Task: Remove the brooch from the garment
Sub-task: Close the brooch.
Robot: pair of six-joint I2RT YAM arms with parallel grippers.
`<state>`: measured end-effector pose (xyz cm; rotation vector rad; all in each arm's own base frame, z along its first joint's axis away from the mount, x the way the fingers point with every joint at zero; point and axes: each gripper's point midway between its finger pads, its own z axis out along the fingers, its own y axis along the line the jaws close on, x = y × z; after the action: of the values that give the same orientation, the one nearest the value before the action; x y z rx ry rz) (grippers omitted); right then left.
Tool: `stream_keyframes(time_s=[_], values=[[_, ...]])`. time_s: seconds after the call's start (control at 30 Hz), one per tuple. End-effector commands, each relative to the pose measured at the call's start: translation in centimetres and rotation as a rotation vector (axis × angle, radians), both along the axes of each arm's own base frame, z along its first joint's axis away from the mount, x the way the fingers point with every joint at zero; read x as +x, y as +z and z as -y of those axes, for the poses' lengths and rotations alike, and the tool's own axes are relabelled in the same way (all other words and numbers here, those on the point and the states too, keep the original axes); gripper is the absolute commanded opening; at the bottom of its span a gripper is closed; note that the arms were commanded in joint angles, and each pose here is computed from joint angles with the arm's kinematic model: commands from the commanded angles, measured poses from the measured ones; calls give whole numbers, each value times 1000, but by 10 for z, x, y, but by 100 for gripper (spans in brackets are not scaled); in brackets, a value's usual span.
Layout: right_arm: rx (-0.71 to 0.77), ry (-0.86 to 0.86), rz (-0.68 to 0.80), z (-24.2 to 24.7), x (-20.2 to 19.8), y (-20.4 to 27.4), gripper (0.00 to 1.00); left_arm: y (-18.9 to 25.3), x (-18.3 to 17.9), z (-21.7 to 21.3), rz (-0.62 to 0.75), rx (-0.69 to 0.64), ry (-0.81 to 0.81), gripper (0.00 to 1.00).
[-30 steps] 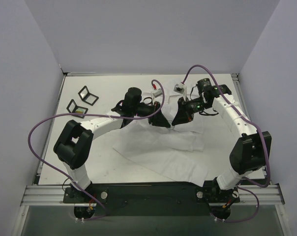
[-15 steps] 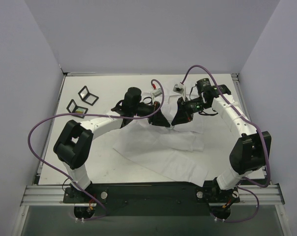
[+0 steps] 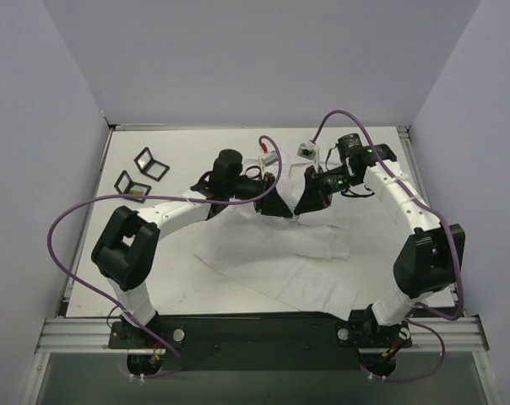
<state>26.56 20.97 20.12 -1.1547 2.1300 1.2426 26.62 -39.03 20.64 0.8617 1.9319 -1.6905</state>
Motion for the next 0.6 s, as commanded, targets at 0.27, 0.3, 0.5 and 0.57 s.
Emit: stream_keyframes(time_s=[0.27, 0.3, 0.5, 0.57], values=[[148, 25, -101, -7, -6, 26, 0, 37, 4, -3, 89, -114, -2, 35], [152, 20, -106, -6, -5, 25, 0, 38, 3, -3, 96, -124, -5, 35], [167, 14, -125, -3, -3, 25, 0, 40, 3, -5, 94, -141, -12, 35], [169, 15, -122, -3, -3, 26, 0, 41, 2, -5, 93, -144, -13, 34]])
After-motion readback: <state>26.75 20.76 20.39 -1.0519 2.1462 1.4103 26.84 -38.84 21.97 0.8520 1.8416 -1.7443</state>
